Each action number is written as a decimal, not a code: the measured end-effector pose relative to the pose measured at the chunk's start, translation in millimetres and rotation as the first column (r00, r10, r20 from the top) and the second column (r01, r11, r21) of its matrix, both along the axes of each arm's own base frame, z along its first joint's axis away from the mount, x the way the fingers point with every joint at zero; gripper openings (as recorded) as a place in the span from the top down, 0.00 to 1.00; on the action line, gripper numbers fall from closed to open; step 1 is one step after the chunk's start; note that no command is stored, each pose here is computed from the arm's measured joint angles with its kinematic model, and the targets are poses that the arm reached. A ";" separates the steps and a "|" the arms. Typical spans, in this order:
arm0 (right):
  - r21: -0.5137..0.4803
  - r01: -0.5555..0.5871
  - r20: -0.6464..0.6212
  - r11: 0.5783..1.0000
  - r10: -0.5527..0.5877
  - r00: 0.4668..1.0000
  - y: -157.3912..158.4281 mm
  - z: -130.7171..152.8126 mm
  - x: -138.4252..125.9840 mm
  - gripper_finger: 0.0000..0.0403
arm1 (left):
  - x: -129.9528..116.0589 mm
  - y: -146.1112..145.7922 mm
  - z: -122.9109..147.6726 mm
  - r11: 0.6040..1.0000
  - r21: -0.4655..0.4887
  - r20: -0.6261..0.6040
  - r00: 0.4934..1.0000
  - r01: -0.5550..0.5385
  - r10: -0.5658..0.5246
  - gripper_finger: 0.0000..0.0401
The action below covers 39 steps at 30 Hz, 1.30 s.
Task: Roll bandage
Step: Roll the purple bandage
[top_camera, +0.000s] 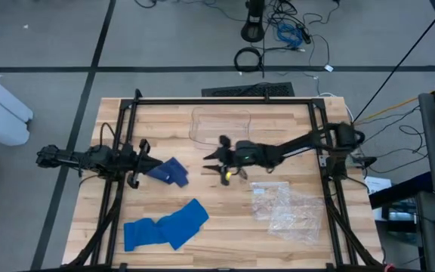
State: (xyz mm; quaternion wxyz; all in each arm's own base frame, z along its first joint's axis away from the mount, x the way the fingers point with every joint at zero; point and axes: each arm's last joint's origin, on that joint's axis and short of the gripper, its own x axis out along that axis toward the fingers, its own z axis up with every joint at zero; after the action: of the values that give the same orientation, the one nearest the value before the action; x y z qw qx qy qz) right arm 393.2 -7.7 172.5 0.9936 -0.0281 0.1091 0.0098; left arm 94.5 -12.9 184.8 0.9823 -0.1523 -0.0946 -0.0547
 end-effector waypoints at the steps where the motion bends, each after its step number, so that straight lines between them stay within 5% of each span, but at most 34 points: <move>1: -0.013 -0.010 0.002 1.000 0.010 1.000 2.5 -3.4 10.6 0.67 | -0.2 0.0 0.8 0.999 -0.051 0.004 1.000 0.011 -0.011 0.99; 9: -0.038 -0.043 0.009 0.998 0.043 0.999 15.9 -23.5 92.9 0.66 | 0.0 0.4 0.1 0.992 -0.128 -0.008 1.000 0.013 -0.014 0.99; 17: -0.146 -0.031 -0.160 0.989 0.008 0.987 14.8 -37.3 142.3 0.66 | -5.2 1.8 19.7 0.999 -0.039 0.061 0.998 -0.025 0.027 0.99; 26: -0.265 -0.047 -0.254 0.963 -0.022 0.967 13.8 -52.2 167.4 0.66 | -5.7 1.9 20.2 0.999 -0.031 0.007 1.000 -0.027 0.027 0.99; 39: -0.291 -0.072 -0.274 0.954 -0.011 0.962 15.4 -59.9 170.0 0.66 | -5.4 1.9 18.7 0.999 -0.028 -0.010 1.000 -0.028 0.028 0.99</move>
State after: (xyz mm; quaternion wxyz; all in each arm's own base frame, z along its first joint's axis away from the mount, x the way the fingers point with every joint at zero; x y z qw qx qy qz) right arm 563.2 7.6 112.6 0.9531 -0.1776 0.2446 0.0126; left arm 89.1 -11.0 203.5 0.9811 -0.1652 -0.0926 -0.0389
